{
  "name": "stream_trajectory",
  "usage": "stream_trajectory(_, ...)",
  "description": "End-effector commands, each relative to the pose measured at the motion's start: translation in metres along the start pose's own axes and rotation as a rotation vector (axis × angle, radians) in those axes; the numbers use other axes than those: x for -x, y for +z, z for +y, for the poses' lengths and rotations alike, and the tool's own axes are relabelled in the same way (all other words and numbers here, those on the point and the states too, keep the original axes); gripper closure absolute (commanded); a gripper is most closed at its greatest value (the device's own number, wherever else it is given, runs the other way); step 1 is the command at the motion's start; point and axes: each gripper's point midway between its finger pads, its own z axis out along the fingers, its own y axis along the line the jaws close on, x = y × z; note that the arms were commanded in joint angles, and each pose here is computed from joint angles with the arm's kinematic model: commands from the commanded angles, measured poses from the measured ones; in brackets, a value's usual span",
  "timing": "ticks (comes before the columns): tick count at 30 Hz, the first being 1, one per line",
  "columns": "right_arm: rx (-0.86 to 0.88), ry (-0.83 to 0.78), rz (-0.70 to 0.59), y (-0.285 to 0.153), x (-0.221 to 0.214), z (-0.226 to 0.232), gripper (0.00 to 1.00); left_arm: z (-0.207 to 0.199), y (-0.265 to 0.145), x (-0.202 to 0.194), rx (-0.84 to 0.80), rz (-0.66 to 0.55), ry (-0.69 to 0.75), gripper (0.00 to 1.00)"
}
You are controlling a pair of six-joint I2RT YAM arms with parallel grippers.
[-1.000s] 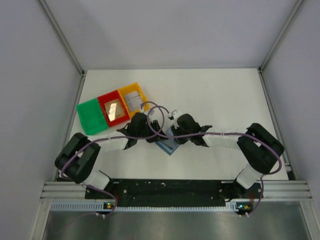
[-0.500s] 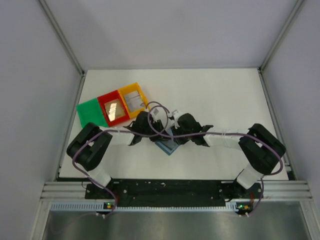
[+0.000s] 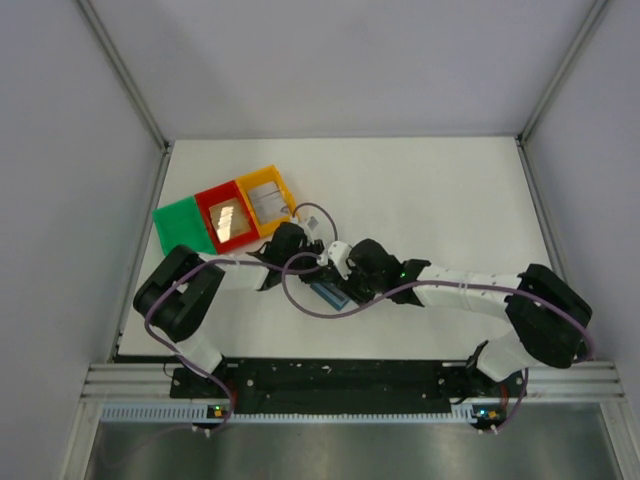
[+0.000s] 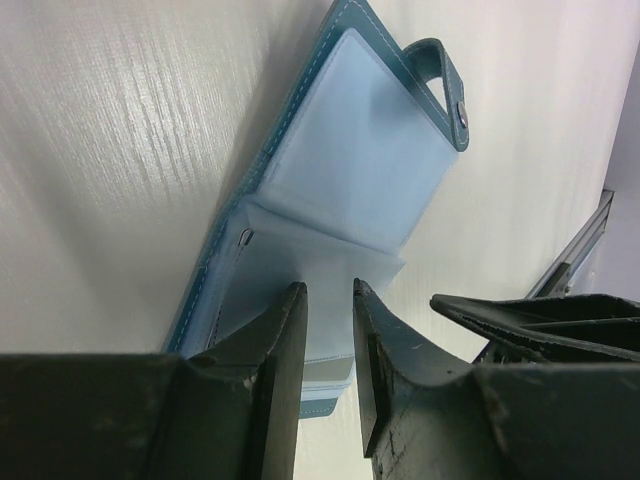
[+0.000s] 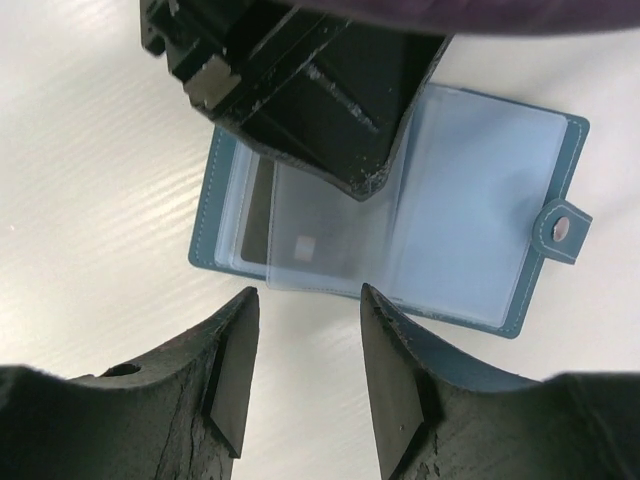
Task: Take the credit cards out of the card holder
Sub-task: Remove the credit card from the card holder.
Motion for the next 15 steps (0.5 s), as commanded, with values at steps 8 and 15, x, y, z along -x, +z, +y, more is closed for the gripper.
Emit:
stream_trajectory(8, 0.095, -0.135, 0.059, 0.007, -0.006, 0.02, 0.61, 0.016, 0.003, -0.01, 0.061, 0.044, 0.006, 0.69)
stream_trajectory(15, 0.063, -0.144, 0.043, 0.014, -0.001, 0.016, 0.65, 0.014, 0.002, -0.009, 0.056, 0.043, 0.006, 0.7)
